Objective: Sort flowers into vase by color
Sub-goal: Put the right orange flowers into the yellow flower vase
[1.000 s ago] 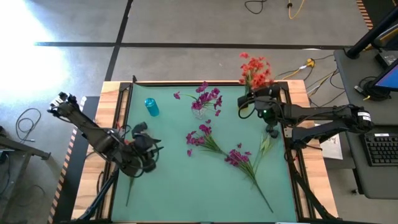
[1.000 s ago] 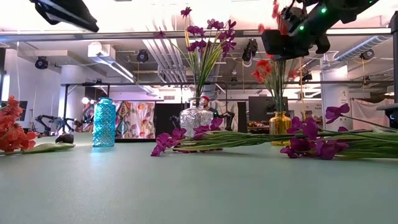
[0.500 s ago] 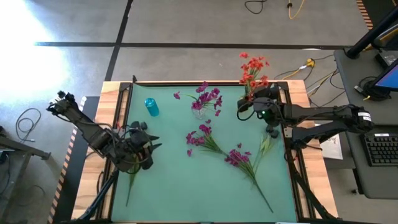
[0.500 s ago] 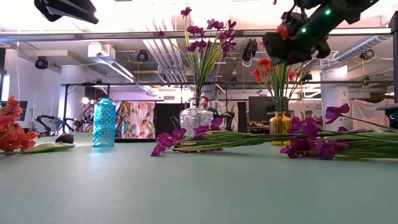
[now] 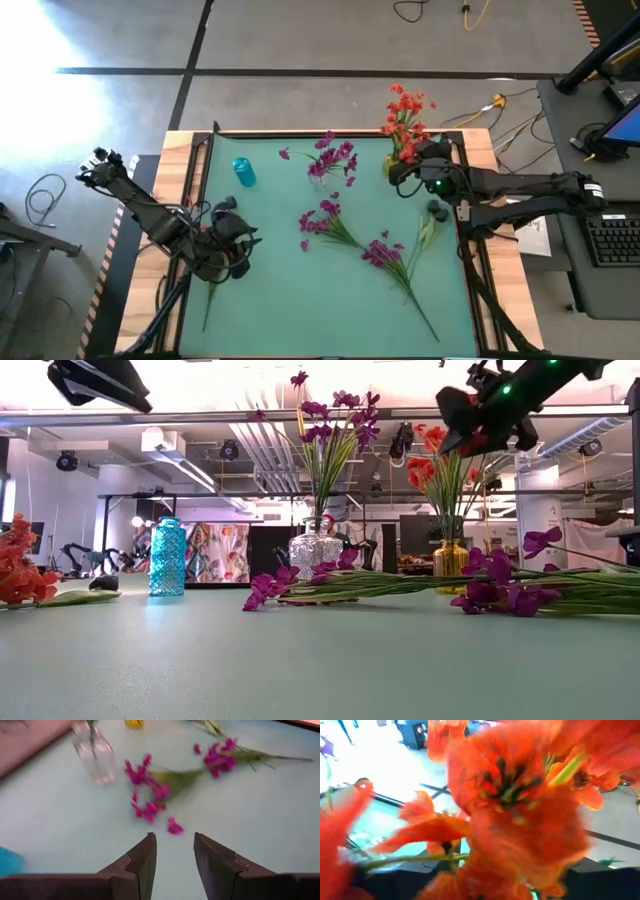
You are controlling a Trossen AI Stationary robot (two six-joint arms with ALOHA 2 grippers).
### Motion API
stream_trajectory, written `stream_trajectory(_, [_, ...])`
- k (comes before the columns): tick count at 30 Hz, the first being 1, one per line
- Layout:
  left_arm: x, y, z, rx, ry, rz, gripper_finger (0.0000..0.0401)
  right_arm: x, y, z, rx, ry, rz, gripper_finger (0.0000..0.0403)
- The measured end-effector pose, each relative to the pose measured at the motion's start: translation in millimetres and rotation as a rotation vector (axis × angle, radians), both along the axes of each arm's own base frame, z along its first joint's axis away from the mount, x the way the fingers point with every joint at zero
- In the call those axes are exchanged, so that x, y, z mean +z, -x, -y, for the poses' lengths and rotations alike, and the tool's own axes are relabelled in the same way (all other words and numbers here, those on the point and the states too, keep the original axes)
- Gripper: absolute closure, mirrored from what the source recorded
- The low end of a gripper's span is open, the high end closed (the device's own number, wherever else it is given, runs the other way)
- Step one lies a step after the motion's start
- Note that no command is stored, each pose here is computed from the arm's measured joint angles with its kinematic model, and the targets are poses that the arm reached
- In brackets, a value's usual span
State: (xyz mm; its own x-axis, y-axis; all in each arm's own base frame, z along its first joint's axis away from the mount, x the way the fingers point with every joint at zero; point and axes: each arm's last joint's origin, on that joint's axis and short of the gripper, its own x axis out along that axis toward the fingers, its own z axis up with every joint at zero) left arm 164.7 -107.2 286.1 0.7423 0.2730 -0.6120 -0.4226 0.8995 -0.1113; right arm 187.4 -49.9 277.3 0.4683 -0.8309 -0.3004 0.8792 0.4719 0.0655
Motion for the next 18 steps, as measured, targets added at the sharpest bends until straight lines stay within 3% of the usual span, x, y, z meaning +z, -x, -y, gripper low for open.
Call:
stream_trajectory(6, [-5.9, -0.2, 5.0, 0.013, 0.194, -0.075, 0.0282, 8.2, 7.1, -7.1, 0.033, 0.007, 0.047, 0.0206])
stream_trajectory(10, [-15.4, 1.3, 7.3, 0.067, 0.269, -0.176, 0.0282, 12.3, 10.6, -12.4, 0.061, 0.009, 0.072, 0.0206])
stream_trajectory(14, [-28.4, 3.9, 5.5, 0.184, 0.24, -0.281, 0.0282, 15.5, 13.4, -16.9, 0.091, 0.008, 0.092, 0.0206])
stream_trajectory(18, [-39.7, 1.4, 4.1, 0.277, 0.128, -0.308, 0.0282, 17.6, 15.1, -19.6, 0.113, 0.005, 0.108, 0.0206])
